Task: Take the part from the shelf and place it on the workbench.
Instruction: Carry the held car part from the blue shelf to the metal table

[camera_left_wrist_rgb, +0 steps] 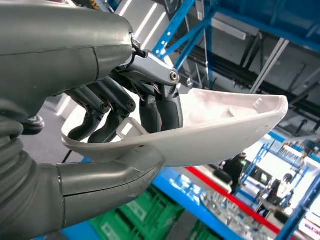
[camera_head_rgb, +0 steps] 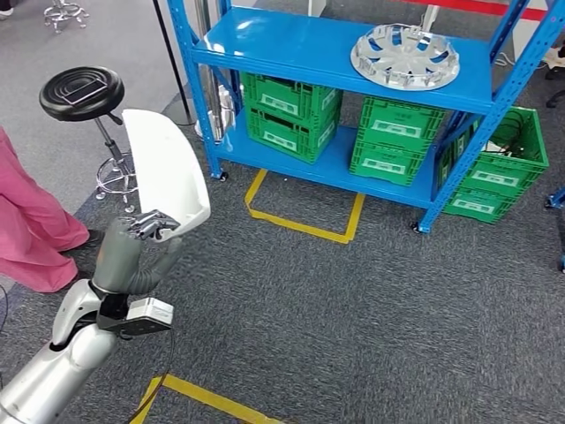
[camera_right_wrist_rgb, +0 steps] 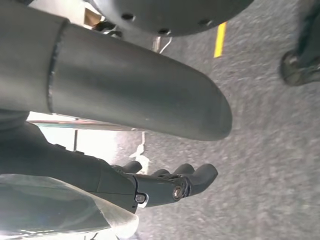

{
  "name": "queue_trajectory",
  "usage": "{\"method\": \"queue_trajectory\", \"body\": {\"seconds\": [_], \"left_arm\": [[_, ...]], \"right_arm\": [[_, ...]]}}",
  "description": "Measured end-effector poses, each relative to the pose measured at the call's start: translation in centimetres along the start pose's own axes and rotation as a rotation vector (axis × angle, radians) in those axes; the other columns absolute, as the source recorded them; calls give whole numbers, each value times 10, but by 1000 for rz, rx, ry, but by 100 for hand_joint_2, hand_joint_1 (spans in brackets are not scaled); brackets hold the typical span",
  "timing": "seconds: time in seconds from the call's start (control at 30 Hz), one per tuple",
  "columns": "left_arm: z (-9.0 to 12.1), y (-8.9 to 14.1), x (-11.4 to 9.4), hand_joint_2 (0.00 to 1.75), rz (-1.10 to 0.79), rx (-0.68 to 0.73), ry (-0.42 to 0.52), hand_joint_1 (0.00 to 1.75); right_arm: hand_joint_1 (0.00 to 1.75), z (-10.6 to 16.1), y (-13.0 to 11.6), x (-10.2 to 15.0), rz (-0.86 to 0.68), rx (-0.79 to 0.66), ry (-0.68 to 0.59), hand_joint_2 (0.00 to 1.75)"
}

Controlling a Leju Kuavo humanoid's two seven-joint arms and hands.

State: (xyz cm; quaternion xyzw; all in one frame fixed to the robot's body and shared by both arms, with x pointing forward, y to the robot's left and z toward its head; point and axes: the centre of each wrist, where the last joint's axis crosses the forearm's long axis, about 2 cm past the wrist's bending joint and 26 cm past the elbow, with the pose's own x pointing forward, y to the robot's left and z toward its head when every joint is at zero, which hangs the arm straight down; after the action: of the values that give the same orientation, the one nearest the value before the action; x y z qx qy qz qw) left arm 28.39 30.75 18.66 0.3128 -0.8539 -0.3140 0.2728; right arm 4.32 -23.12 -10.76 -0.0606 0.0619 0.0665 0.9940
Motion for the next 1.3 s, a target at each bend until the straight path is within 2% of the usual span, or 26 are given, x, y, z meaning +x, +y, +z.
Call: {"method": "queue_trajectory", "body": {"seconds": [1.3], "left_arm": [[6,-2,-1,175,42,-7,23,175]], "right_arm": [[0,-1,2,-6,19,-11,-13,0]]}}
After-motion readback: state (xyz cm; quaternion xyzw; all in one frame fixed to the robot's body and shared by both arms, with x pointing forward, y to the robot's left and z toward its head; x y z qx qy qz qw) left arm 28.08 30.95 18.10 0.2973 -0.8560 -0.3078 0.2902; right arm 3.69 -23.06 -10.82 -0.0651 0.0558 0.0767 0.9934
